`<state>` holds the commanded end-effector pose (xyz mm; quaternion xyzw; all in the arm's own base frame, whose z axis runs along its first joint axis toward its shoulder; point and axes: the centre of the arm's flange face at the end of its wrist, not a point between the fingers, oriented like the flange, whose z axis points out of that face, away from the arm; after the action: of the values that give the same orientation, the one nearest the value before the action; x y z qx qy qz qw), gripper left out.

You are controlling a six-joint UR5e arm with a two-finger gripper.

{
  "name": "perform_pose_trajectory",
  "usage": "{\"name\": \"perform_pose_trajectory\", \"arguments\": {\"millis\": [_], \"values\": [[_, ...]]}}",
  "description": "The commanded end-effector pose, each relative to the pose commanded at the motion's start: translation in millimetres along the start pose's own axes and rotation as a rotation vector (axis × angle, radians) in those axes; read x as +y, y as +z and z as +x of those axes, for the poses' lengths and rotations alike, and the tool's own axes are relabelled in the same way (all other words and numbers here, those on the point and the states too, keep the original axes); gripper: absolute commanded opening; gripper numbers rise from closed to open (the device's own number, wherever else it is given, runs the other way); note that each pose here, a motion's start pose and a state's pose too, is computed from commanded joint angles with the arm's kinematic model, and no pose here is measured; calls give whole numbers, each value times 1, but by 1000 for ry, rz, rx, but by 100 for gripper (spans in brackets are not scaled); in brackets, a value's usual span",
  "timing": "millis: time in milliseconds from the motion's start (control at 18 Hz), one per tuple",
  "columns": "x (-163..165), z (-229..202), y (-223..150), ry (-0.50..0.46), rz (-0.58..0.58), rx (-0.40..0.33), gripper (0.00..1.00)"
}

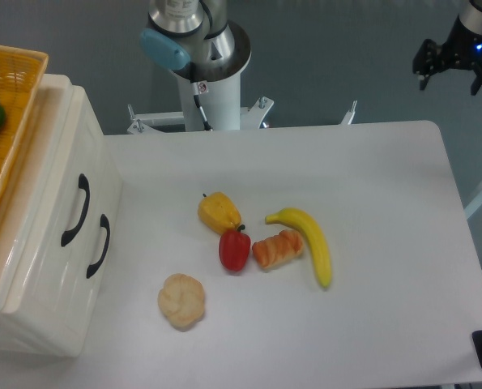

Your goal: Slide the top white drawer open

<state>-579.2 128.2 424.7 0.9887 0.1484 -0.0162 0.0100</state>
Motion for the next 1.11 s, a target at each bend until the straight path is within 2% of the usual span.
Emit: {"name": "perform_pose_trajectory", "arguments": {"millis": [722,944,1111], "values": [[-3,0,7,-7,13,-15,100],[-5,4,25,-2,22,-40,100],[-6,8,34,0,36,-28,100]]}}
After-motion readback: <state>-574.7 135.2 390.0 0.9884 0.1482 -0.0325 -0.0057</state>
